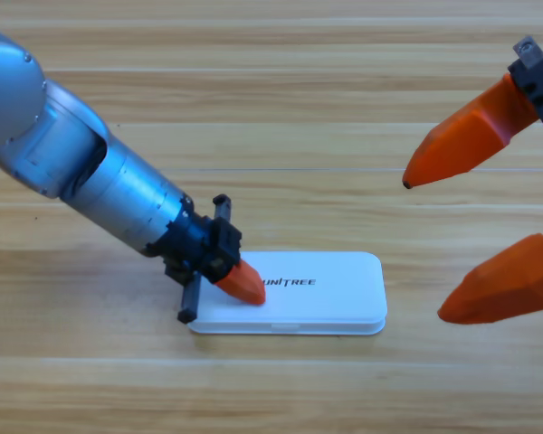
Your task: Clean up eraser and pencils
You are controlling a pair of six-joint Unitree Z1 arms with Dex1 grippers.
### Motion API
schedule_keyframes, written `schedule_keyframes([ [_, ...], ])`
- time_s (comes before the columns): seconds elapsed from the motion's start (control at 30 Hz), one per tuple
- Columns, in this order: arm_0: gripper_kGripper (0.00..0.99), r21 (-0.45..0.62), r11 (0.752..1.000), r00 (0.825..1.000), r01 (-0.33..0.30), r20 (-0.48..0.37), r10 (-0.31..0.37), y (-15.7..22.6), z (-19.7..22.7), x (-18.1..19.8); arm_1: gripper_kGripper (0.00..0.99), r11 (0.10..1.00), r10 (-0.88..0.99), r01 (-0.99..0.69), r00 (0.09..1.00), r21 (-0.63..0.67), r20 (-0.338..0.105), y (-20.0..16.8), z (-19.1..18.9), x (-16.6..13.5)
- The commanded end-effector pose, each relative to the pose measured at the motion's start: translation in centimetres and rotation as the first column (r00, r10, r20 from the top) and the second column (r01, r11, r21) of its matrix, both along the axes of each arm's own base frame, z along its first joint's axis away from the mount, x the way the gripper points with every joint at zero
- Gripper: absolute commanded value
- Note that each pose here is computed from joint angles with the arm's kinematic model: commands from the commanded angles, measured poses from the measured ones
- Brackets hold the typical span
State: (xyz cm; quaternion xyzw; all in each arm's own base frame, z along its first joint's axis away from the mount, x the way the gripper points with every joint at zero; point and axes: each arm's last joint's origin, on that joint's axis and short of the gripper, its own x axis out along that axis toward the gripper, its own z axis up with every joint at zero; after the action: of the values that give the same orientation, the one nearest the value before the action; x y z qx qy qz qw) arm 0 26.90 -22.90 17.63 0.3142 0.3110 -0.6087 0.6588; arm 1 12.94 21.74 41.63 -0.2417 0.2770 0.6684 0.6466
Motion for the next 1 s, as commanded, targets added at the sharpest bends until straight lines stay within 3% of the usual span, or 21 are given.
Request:
schedule_keyframes([
  [0.03,0.0,0.079,0.996,0.997,0.036,-0.07,-0.03,-0.8,-3.9,-0.9,0.959,1.0,-0.007,0.006,0.999,-0.02,-0.038,0.5,-1.6,0.8],
  [0.33,0.0,0.053,0.998,0.999,0.028,-0.023,-0.027,-0.6,-1.8,-1.3,0.959,1.0,-0.007,0.006,0.999,-0.02,-0.038,0.6,-1.6,0.9],
  [0.37,0.137,0.052,0.998,1.0,0.022,-0.017,-0.021,-0.4,-1.2,-1.4,0.959,1.0,-0.008,0.007,0.999,-0.022,-0.04,0.6,-1.6,0.9],
  [0.43,0.676,0.043,0.999,1.0,0.011,-0.008,-0.011,-0.1,0.4,-1.8,0.959,1.0,-0.007,0.006,0.999,-0.022,-0.039,0.6,-1.6,0.9],
  [0.47,0.841,0.034,0.999,1.0,0.001,-0.004,-0.001,0.0,1.4,-2.0,0.959,1.0,-0.007,0.006,0.999,-0.023,-0.04,0.6,-1.7,0.9],
  [0.53,0.954,0.011,1.0,1.0,-0.013,0.013,0.013,0.6,3.6,-2.6,0.959,1.0,-0.005,0.004,0.999,-0.024,-0.04,0.6,-1.7,0.8],
  [0.7,0.98,-0.066,0.997,0.995,-0.028,0.092,0.034,3.2,10.4,-5.7,0.959,1.0,-0.005,0.004,0.999,-0.025,-0.041,0.6,-1.7,0.8],
  [0.83,0.983,-0.16,0.987,0.98,-0.003,0.197,0.035,6.0,15.2,-9.2,0.959,1.0,-0.004,0.003,0.999,-0.025,-0.041,0.6,-1.7,0.8],
  [1.0,0.989,-0.243,0.966,0.973,0.085,0.229,-0.028,6.6,18.7,-12.9,0.959,1.0,-0.004,0.003,0.999,-0.027,-0.042,0.6,-1.8,0.8],
])
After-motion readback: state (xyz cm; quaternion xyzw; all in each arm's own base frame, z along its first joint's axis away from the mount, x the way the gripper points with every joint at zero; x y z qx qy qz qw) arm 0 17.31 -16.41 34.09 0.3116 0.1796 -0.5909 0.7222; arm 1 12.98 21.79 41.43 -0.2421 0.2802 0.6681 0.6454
